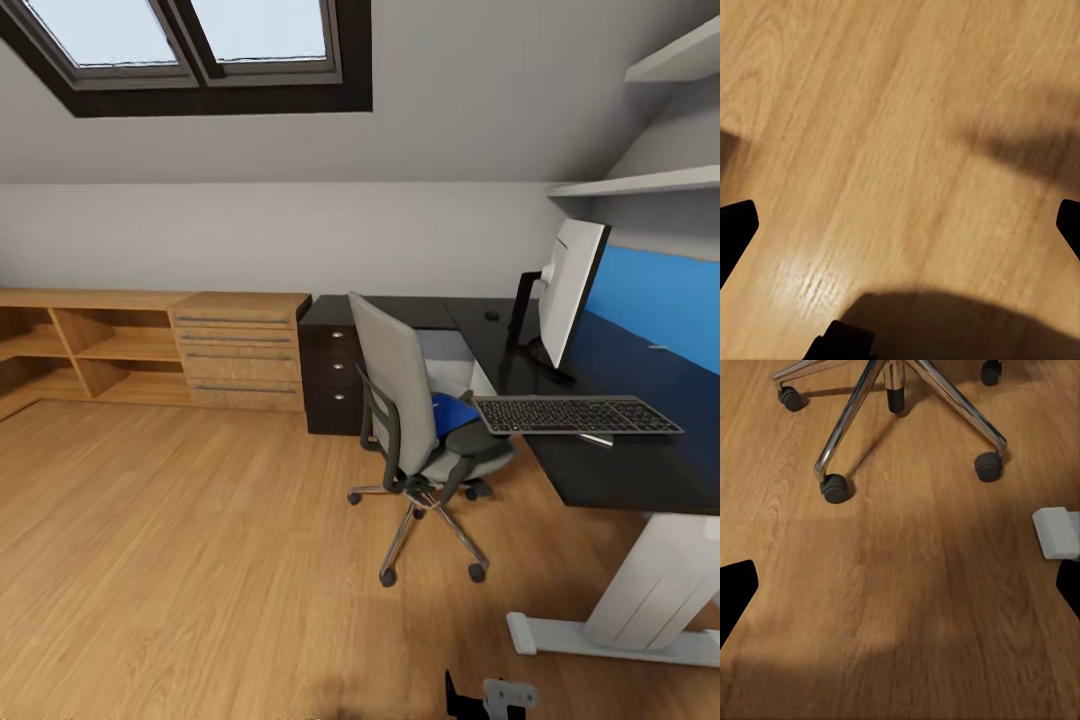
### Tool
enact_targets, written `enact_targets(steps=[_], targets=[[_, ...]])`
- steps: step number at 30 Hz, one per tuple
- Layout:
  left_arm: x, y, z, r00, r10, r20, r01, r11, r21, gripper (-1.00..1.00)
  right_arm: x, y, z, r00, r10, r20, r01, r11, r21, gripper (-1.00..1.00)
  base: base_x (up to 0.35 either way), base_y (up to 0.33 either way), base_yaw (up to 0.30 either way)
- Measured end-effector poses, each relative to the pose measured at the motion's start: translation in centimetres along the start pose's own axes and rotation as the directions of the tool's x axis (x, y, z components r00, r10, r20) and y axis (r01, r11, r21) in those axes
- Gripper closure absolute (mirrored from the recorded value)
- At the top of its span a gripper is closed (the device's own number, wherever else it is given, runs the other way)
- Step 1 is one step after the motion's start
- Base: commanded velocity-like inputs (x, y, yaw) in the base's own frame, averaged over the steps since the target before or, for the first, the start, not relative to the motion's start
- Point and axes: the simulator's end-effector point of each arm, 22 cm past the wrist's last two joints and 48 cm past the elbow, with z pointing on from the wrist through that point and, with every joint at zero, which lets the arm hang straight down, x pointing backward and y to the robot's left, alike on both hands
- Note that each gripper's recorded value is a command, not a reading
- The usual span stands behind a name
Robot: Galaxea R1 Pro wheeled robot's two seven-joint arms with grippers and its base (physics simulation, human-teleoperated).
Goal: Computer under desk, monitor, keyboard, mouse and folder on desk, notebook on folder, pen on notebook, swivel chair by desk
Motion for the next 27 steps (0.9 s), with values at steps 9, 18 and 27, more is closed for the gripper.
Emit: enact_targets(steps=[9, 18, 27], targets=[[0.8, 0.0, 1.0, 1.000, 0.000, 0.000, 0.000, 1.000, 0.000, -1.00, 1.2, -0.1, 0.5, 1.000, 0.000, 0.000, 0.000, 1.000, 0.000, -1.00, 0.000, 0.000, 0.000], [1.7, 0.1, 1.9, 1.000, 0.000, 0.002, 0.000, 1.000, 0.000, -1.00, 2.2, -0.2, 1.0, 1.000, -0.001, 0.005, 0.001, 1.000, -0.001, -1.00, 0.000, 0.000, -0.046], [2.7, 0.1, 3.3, 1.000, -0.002, 0.011, 0.002, 1.000, 0.002, -1.00, 3.7, -0.2, 1.7, 1.000, -0.001, 0.016, 0.001, 1.000, -0.004, -1.00, 0.000, 0.000, -0.178]])
